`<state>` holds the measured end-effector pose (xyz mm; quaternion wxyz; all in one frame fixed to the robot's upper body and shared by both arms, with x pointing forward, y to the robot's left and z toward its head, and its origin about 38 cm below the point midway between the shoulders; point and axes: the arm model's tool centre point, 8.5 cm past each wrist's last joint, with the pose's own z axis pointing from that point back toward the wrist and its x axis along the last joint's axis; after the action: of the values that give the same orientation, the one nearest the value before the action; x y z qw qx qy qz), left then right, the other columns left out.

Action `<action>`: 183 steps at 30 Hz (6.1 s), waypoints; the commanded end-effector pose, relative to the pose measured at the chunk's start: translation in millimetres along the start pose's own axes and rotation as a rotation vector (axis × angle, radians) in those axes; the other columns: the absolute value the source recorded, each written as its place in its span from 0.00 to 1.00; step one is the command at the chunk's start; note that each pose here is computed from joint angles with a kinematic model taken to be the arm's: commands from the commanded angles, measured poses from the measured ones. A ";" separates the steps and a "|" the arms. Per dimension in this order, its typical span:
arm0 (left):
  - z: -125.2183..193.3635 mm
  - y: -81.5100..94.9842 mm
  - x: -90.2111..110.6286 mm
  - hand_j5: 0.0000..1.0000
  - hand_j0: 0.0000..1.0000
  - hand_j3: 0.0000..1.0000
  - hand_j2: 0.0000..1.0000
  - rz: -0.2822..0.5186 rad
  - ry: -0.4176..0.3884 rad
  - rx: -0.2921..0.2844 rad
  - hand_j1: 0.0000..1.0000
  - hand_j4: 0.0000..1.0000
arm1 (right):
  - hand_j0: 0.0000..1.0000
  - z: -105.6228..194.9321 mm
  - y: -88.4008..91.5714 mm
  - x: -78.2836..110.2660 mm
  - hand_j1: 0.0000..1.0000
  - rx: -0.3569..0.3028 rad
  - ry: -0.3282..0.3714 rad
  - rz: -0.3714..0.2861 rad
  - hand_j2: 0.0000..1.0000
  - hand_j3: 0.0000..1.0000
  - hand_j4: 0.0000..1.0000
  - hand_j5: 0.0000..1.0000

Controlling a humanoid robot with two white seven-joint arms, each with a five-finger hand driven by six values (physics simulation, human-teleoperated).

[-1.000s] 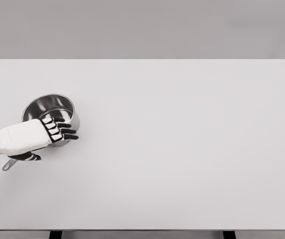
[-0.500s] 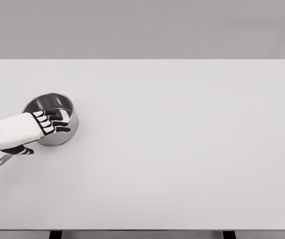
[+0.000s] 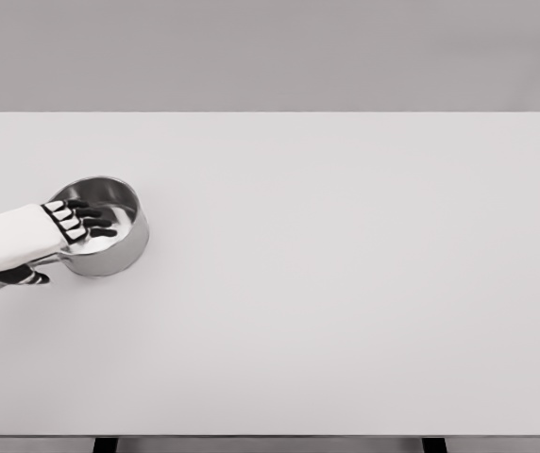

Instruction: Rotate pot handle

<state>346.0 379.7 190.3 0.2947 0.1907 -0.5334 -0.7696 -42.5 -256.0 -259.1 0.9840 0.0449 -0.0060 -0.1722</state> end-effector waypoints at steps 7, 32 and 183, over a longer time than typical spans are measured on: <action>3.7 3.3 -5.3 1.00 1.00 1.00 1.00 0.010 0.017 0.013 1.00 1.00 | 1.00 0.0 0.0 0.0 1.00 0.000 0.000 0.000 1.00 1.00 1.00 1.00; 16.6 4.1 -26.6 1.00 1.00 1.00 1.00 0.025 0.089 0.024 1.00 1.00 | 1.00 0.0 0.0 0.0 1.00 0.000 0.000 0.000 1.00 1.00 1.00 1.00; -18.9 101.7 19.1 1.00 1.00 1.00 1.00 0.080 -0.097 0.499 1.00 1.00 | 1.00 0.0 0.0 0.0 1.00 0.000 0.000 0.000 1.00 1.00 1.00 1.00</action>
<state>372.7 349.4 283.3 0.2565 0.2214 -0.7083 -0.6192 -42.5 -256.0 -259.1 0.9840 0.0449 -0.0060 -0.1722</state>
